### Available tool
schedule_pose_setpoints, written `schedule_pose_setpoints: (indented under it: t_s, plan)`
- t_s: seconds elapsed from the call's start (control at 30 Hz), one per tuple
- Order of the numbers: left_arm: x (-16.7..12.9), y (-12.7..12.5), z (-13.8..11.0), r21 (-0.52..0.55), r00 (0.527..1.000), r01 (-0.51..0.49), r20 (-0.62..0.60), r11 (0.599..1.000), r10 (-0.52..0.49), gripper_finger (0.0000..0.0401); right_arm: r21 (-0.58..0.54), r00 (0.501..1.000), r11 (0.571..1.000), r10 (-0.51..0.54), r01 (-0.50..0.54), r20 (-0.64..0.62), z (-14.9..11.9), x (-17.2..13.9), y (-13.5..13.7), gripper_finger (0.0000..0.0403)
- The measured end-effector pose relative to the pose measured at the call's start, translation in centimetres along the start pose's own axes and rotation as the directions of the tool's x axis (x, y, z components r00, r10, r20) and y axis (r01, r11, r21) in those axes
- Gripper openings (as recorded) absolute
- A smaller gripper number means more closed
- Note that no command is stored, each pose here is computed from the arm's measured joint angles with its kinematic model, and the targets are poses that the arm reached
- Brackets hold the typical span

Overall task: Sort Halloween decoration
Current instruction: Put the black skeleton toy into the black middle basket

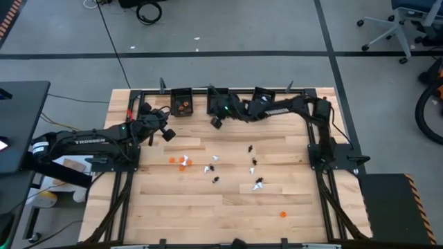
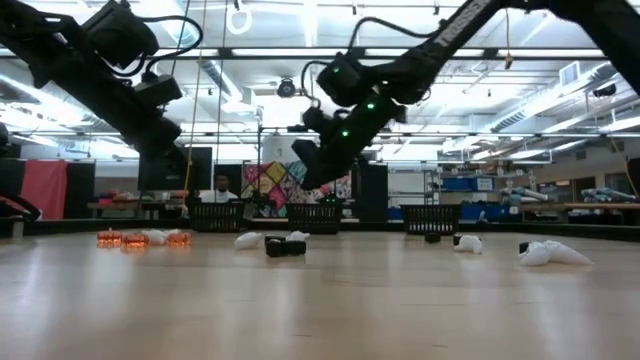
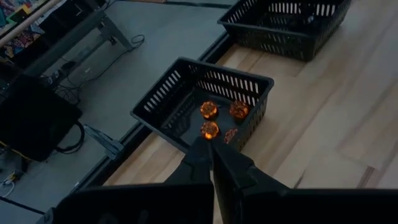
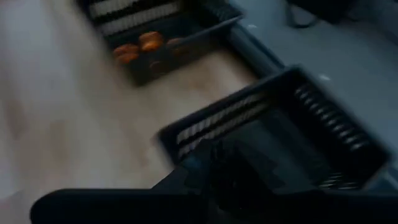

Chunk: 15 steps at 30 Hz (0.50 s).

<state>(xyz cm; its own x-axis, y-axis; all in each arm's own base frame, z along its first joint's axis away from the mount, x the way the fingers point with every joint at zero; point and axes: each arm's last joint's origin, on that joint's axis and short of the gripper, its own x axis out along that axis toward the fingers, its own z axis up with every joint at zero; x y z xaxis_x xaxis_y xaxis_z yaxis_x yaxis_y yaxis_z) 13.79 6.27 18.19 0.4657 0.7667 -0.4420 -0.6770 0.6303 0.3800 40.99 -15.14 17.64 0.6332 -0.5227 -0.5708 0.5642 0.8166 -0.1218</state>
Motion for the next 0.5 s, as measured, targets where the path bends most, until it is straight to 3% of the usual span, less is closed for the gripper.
schedule_pose_setpoints:
  t_s: [0.13, 0.5]
  plan:
    - [0.0, 0.0, 0.0, 0.004, 1.0, 0.0, -0.005, 1.0, 0.0, 0.0, 0.042, 1.0, 0.999, -0.006, 0.005, 0.016, 1.7, 1.2, -1.1, 0.0068]
    - [0.1, -0.1, -0.3, 0.008, 0.999, 0.024, -0.026, 1.0, -0.023, 0.0, 0.048, 0.998, 0.997, 0.056, -0.054, -0.039, 2.0, 0.9, -2.1, 0.0141]
